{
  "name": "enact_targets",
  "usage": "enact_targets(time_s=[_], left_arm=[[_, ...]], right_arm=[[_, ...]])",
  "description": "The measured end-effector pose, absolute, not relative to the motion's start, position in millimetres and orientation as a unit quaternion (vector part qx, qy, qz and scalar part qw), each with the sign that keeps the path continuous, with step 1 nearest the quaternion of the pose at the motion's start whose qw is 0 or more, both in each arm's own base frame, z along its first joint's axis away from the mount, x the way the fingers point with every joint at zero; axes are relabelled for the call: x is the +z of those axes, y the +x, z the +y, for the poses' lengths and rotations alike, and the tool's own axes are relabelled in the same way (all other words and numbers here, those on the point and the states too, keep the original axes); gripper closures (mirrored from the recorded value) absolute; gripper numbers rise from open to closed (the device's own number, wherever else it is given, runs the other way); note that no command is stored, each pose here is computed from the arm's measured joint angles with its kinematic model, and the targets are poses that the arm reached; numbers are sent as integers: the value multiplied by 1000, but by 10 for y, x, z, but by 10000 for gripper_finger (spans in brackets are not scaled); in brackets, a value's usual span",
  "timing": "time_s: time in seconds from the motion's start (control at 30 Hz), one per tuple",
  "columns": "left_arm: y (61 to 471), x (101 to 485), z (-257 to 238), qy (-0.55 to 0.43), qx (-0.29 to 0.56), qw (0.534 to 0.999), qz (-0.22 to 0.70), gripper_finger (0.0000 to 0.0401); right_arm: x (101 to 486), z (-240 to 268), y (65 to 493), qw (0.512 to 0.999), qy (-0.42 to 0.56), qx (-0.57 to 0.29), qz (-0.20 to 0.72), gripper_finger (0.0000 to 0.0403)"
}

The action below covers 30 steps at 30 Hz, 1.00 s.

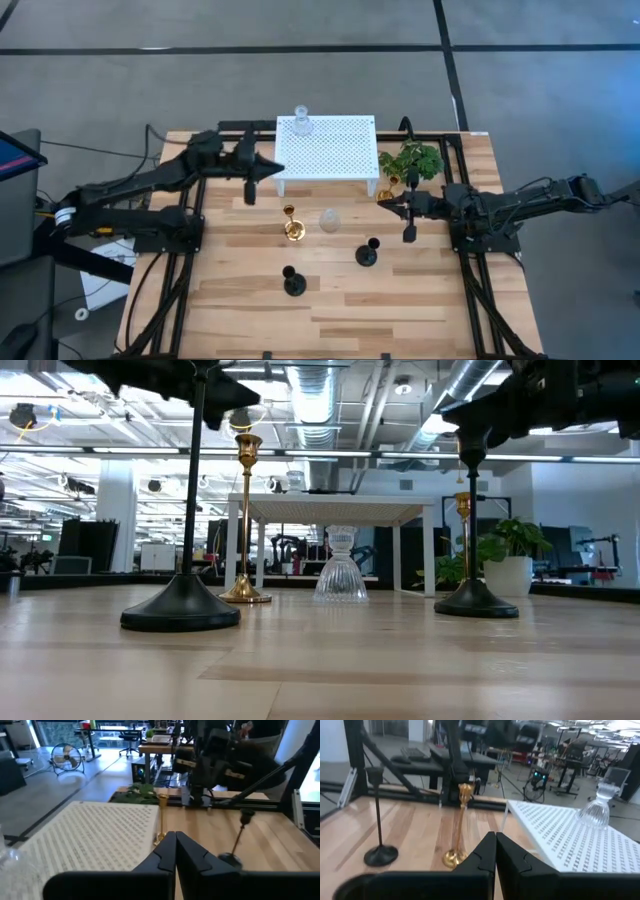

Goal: Pick & Place candle stick holders
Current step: Put the transparent candle holder on the shelf aligned with the other transparent candle holder

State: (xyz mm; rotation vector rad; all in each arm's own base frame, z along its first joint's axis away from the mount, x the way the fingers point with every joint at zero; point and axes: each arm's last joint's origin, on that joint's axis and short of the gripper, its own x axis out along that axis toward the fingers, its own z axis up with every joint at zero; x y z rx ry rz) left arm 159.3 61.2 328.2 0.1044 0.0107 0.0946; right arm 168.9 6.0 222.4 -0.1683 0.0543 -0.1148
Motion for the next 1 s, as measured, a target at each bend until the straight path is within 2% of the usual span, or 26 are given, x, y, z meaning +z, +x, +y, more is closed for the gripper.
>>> enact_targets(time_s=[0.37, 0.8, 1.0], left_arm=[[1341, 2887, 408, 28, 37, 999, 10, 397], [1339, 2742, 386, 27, 29, 999, 25, 398], [1338, 2749, 386, 28, 29, 999, 22, 396]], right_arm=[[2213, 198, 1701, 993, -51, -104, 24, 403], [2153, 471, 1832, 990, -37, -135, -4, 403], [2162, 580, 2064, 990, -43, -137, 11, 403]])
